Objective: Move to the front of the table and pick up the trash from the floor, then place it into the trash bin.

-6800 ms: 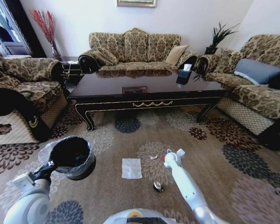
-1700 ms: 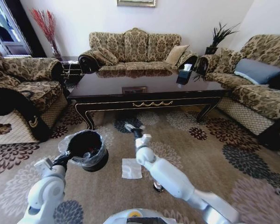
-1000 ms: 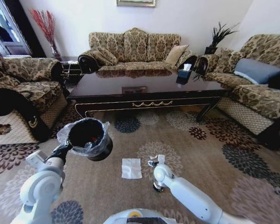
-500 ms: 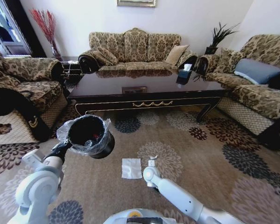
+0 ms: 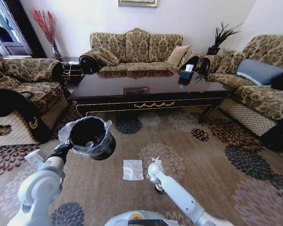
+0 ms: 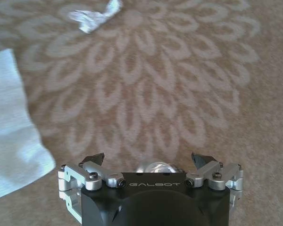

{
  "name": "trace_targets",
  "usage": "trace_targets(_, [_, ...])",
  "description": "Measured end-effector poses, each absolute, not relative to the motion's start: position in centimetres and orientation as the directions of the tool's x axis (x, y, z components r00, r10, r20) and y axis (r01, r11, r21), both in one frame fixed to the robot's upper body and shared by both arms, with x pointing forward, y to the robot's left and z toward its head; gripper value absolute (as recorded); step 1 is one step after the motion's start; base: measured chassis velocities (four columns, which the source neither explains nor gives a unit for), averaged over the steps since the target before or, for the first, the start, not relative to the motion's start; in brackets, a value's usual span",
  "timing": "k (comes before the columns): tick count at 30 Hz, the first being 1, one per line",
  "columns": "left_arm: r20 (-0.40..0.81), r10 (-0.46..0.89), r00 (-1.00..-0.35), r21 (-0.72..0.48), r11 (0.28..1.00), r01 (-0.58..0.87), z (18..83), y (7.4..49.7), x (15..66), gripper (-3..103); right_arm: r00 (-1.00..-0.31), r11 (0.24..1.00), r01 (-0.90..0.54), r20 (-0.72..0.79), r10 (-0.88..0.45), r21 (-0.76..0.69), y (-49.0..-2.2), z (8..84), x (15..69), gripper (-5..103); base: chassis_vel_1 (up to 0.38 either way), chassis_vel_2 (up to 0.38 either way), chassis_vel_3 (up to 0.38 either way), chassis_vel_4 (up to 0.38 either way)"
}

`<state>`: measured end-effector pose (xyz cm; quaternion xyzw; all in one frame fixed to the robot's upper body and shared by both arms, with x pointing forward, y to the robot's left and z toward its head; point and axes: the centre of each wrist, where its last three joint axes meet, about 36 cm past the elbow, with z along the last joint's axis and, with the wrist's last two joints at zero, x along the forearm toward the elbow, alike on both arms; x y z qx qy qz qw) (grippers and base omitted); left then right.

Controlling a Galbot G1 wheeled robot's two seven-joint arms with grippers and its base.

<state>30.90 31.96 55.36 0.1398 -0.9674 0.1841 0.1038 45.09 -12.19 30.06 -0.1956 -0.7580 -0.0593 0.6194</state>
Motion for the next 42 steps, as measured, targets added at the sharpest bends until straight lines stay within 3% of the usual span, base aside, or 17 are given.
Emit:
trace_targets(23, [0.258, -0.234, -0.937, -0.321, 0.894, -0.312, 55.2, 31.8, 30.6, 3, -0.107, 0.894, 0.407, 0.963, 0.249, -0.187, -14.0, 26.6, 42.9, 100, 0.0, 0.0, 0.0, 0.0])
trace_targets(42, [0.259, -0.236, -0.937, -0.321, 0.894, -0.314, 55.1, 31.7, 30.6, 3, -0.118, 0.903, 0.391, 0.963, 0.24, -0.177, -13.8, 26.9, 41.6, 100, 0.0, 0.0, 0.0, 0.0])
